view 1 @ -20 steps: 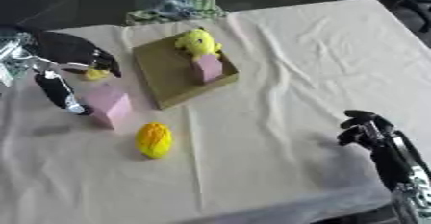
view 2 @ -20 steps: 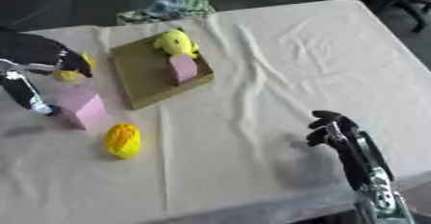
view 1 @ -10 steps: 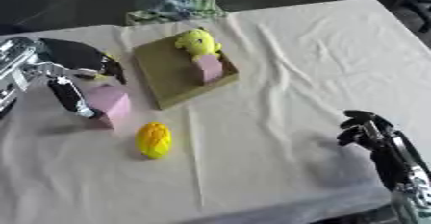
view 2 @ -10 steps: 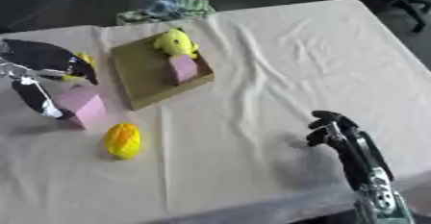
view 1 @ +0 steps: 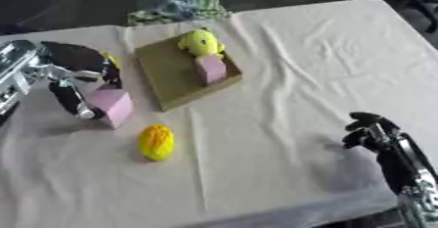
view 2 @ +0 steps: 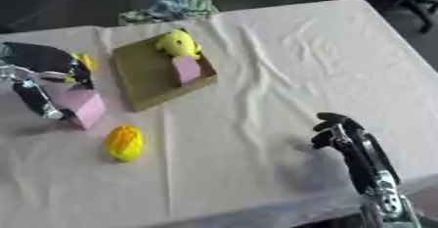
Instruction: Pick up objects on the table and place them in the box.
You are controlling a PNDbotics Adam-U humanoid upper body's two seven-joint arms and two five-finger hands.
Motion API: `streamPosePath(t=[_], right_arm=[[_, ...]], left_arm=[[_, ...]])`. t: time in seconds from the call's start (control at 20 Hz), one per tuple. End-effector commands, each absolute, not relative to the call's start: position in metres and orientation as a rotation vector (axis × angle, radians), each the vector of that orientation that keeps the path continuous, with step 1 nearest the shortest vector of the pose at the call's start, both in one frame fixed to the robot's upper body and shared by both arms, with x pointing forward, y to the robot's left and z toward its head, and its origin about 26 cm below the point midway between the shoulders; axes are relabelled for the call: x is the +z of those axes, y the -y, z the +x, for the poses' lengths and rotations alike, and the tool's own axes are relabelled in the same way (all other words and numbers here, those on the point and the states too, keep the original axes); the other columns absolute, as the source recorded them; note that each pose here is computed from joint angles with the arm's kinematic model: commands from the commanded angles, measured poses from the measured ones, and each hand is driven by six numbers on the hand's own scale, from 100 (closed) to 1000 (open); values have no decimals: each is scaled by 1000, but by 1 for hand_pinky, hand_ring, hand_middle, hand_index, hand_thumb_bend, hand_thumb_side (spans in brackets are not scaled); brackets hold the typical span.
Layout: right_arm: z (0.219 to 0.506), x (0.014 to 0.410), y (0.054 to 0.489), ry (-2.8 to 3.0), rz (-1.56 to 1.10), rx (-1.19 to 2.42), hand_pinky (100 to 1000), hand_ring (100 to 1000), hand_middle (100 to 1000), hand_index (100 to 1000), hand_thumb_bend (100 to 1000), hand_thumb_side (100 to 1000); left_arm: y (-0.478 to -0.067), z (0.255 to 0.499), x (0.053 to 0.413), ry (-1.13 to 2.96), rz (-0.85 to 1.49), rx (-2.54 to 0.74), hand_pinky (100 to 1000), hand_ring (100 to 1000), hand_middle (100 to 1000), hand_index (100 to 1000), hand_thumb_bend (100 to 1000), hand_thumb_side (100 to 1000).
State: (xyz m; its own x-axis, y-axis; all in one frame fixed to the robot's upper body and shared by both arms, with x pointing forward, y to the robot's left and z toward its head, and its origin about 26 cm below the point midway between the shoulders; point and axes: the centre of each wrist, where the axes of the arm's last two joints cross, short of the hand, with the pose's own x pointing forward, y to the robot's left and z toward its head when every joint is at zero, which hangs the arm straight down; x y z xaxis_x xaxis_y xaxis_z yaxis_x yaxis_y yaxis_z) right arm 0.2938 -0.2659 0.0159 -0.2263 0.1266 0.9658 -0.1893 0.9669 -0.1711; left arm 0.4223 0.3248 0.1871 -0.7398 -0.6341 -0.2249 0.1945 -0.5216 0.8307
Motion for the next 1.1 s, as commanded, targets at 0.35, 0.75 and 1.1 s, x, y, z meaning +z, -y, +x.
streamPosePath(t=[0.35, 0.75, 1.1], right_arm=[[295, 20, 266, 1787, 50, 310, 515, 528, 556, 744, 100, 736], [296, 21, 262, 1794, 72, 304, 515, 528, 555, 744, 100, 736], [297, 21, 261, 1793, 75, 305, 515, 528, 555, 744, 100, 739]], left_arm=[[-262, 433, 257, 1392, 750, -2391, 785, 694, 600, 700, 236, 288], [-214, 457, 221, 1415, 692, -2334, 793, 727, 639, 722, 296, 308], [-217, 463, 213, 1344, 820, -2259, 806, 748, 673, 738, 386, 338]])
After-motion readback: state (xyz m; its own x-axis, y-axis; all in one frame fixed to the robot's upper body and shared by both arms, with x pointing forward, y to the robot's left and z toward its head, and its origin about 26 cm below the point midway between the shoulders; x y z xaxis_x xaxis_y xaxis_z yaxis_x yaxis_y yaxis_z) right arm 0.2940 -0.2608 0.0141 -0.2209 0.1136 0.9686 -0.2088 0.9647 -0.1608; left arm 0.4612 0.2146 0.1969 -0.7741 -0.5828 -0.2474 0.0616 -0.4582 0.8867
